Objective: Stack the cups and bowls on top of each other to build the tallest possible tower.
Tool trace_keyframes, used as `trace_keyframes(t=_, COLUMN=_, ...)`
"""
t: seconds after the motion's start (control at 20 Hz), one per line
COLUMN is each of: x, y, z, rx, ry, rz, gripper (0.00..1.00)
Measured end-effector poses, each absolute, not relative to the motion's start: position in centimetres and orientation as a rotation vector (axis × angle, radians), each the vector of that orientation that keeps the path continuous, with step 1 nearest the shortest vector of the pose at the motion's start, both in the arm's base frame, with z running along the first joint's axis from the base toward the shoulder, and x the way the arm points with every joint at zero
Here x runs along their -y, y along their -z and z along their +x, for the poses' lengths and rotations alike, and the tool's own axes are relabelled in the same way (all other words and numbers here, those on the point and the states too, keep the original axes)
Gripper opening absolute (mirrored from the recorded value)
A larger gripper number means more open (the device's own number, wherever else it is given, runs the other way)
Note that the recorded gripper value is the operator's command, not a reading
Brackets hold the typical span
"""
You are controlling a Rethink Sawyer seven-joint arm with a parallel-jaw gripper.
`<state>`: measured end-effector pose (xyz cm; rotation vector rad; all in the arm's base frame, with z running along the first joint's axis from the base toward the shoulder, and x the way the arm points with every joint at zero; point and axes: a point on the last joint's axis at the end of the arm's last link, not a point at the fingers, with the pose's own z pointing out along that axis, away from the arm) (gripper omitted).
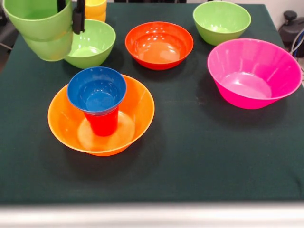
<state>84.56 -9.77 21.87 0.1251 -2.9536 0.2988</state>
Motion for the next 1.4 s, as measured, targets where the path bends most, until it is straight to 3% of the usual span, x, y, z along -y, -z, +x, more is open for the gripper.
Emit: trace_keyframes(t=1.4, x=5.7, y=-17.9, z=83.2, rx=2.915, ry=-0.166, rz=0.156, gripper=0.0)
